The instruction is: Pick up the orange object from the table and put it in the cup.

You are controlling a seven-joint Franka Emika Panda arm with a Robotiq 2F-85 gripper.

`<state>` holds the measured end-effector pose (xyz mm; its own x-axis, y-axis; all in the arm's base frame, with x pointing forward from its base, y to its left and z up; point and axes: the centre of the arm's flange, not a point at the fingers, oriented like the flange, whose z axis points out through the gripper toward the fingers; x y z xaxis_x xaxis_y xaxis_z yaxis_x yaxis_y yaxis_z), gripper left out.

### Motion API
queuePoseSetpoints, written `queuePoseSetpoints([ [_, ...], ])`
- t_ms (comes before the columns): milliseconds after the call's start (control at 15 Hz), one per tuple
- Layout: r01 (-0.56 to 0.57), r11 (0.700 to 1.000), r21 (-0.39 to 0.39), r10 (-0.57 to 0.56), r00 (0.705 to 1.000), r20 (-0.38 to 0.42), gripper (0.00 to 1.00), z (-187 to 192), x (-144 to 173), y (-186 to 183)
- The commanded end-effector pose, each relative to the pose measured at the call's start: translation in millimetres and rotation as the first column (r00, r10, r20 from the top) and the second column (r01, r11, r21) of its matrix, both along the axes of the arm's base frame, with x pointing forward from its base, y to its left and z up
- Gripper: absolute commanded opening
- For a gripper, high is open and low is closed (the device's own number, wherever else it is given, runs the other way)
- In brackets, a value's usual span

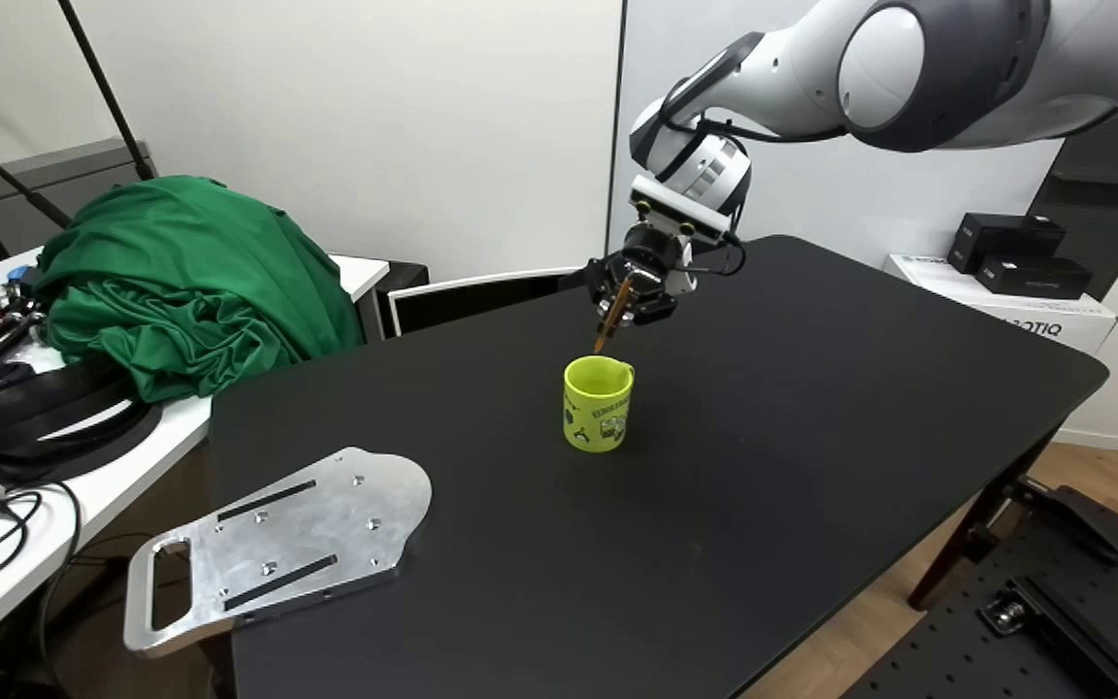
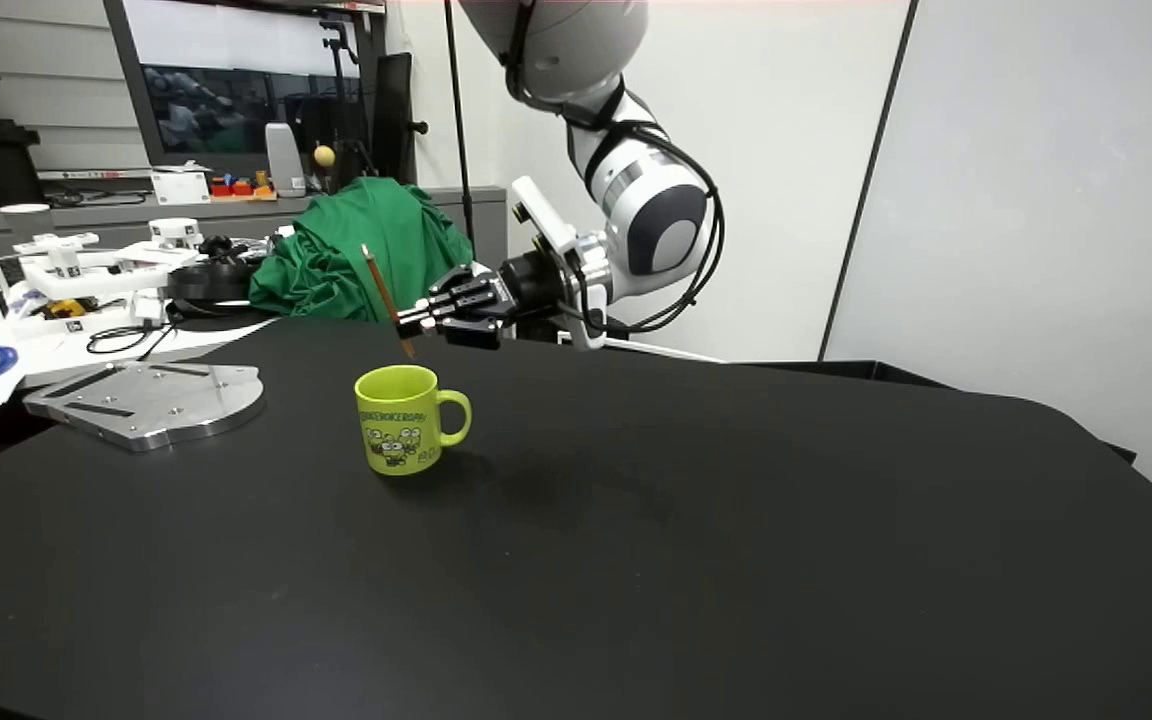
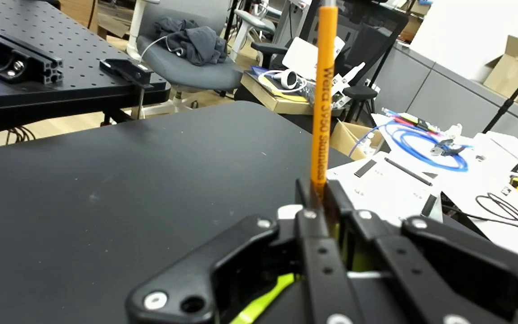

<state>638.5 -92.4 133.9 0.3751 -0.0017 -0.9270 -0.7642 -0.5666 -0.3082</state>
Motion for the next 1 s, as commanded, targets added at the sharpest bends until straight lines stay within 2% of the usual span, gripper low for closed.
queuePoseSetpoints([
  [0, -0.005, 1.000, 0.020, 0.006, 0.998, -0.063, 0.02, -14.9, 17.1, 9.4],
  [600, -0.010, 1.000, 0.012, 0.011, 0.994, -0.105, 0.02, -51.6, 8.4, 13.4],
  [667, -0.011, 1.000, 0.008, 0.012, 0.995, -0.103, 0.08, -52.5, 8.5, 13.3],
  [733, -0.012, 1.000, 0.008, 0.013, 0.995, -0.103, 0.34, -52.4, 9.0, 12.2],
  [800, -0.014, 1.000, 0.007, 0.014, 0.995, -0.103, 0.35, -52.6, 9.3, 12.2],
  [933, -0.015, 1.000, 0.007, 0.015, 0.995, -0.101, 0.47, -51.3, 9.9, 11.7],
])
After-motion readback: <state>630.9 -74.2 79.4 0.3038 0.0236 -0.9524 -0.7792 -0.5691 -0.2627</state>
